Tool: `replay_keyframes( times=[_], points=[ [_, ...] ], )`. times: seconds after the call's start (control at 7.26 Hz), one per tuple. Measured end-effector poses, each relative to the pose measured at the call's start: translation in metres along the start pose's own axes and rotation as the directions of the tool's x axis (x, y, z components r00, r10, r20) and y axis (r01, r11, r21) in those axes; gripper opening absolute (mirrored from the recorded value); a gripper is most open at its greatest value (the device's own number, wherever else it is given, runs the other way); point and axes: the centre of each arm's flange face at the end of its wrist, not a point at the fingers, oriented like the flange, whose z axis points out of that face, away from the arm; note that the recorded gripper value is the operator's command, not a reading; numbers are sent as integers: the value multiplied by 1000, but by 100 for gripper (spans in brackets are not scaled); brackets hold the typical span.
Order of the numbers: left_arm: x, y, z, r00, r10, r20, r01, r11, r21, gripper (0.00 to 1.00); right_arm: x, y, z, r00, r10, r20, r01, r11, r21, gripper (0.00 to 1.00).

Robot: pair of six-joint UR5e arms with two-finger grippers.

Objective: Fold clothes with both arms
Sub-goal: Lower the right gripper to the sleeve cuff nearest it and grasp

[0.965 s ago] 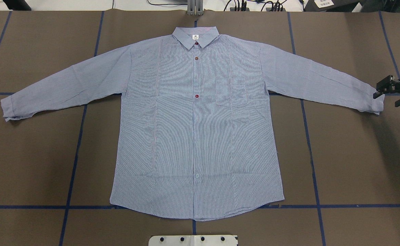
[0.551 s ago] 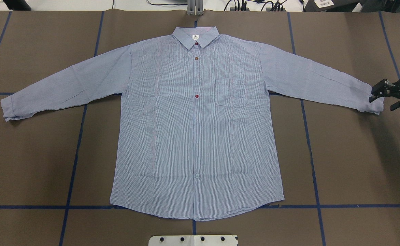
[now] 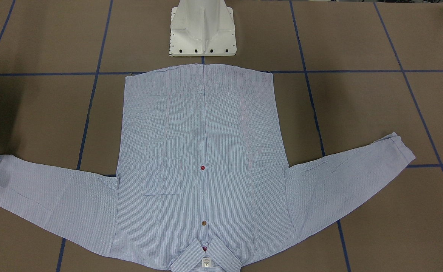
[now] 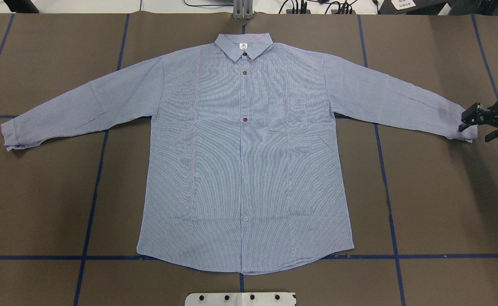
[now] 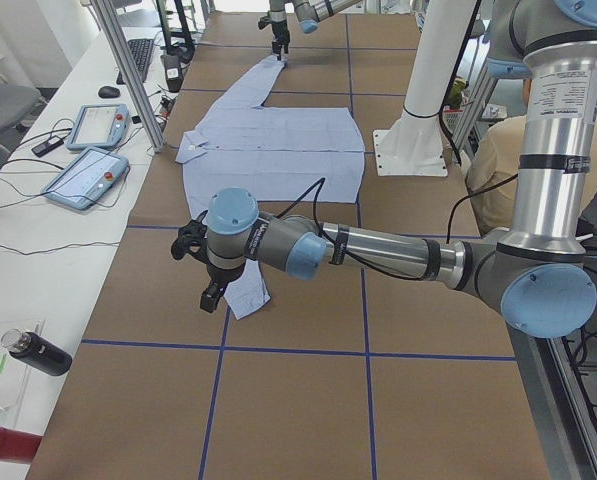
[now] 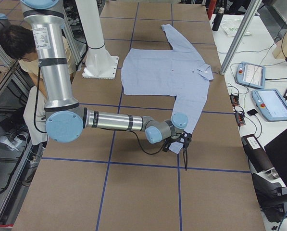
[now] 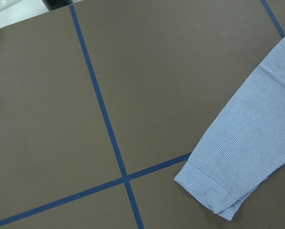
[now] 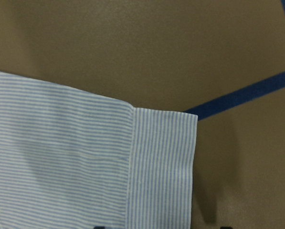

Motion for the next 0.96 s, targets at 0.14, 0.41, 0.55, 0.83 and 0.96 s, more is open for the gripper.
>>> replay_keyframes(
  times=[0.14,0.41,0.55,0.83,0.96],
  points=[
    [0,0,0,1000,0,0,0,1000,0,99,1,0,2,1000,3,-3,-3,1000,-3,64],
    [0,0,0,1000,0,0,0,1000,0,99,2,0,3,1000,7,-5,-7,1000,-5,46],
    [0,0,0,1000,0,0,0,1000,0,99,2,0,4,1000,8,-6,-8,1000,-5,27],
    [0,0,0,1000,0,0,0,1000,0,99,2,0,4,1000,10,-7,-10,1000,-5,0],
    [0,0,0,1000,0,0,0,1000,0,99,2,-1,4,1000,9,-7,-9,1000,-5,0]
  ],
)
